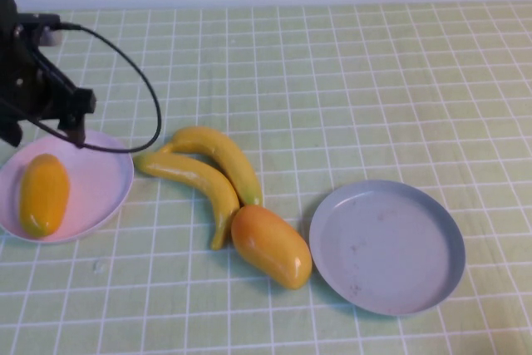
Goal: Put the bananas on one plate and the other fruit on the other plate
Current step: Put one type of fruit in the left plate
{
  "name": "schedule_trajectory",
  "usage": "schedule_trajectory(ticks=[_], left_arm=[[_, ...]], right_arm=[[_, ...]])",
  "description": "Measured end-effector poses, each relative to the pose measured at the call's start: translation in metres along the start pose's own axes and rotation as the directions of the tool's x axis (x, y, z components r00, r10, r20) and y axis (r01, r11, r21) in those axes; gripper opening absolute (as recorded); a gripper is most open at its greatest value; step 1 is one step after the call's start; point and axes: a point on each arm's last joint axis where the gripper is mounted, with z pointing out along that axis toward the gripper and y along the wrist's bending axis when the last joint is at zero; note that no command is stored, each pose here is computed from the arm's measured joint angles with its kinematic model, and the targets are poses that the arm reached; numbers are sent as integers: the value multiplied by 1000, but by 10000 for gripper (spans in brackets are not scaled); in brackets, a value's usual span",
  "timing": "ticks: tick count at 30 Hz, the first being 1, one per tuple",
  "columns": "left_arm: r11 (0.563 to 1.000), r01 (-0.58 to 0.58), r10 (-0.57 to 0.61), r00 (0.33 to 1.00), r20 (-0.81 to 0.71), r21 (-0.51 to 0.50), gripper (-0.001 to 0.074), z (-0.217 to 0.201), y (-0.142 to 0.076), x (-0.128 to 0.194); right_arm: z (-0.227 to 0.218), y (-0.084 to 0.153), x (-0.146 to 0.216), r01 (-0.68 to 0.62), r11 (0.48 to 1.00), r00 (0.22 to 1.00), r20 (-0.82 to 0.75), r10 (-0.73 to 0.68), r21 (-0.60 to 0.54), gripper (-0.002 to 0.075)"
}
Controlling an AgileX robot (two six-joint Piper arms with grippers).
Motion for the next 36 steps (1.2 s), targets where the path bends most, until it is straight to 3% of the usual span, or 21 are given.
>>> schedule_trajectory(ticks=[5,11,16,19,21,24,26,31,36], left_arm=[[995,-30,26,999,48,96,615,-23,-31,2],[956,-249,238,967,87,156,615,-41,-122,20],[863,-468,451,884,123,191,615,-52,-189,50],[677,-718,695,696,178,162,614,-57,-213,64],[486,-866,839,501,213,120,611,-60,-223,72],[229,-971,941,237,242,61,607,-61,-231,77],[123,-992,960,128,248,34,596,-62,-232,78],[5,-1000,973,9,232,16,571,-56,-231,80],[-167,-983,965,-147,219,73,567,-32,-227,93]], right_arm=[[0,0,0,0,1000,1000,0,0,0,-15],[0,0,0,0,1000,1000,0,0,0,-15],[0,0,0,0,1000,1000,0,0,0,-15],[0,0,0,0,1000,1000,0,0,0,-15],[0,0,0,0,1000,1000,0,0,0,-15],[0,0,0,0,1000,1000,0,0,0,-15],[0,0,0,0,1000,1000,0,0,0,-15],[0,0,0,0,1000,1000,0,0,0,-15],[0,0,0,0,1000,1000,0,0,0,-15]])
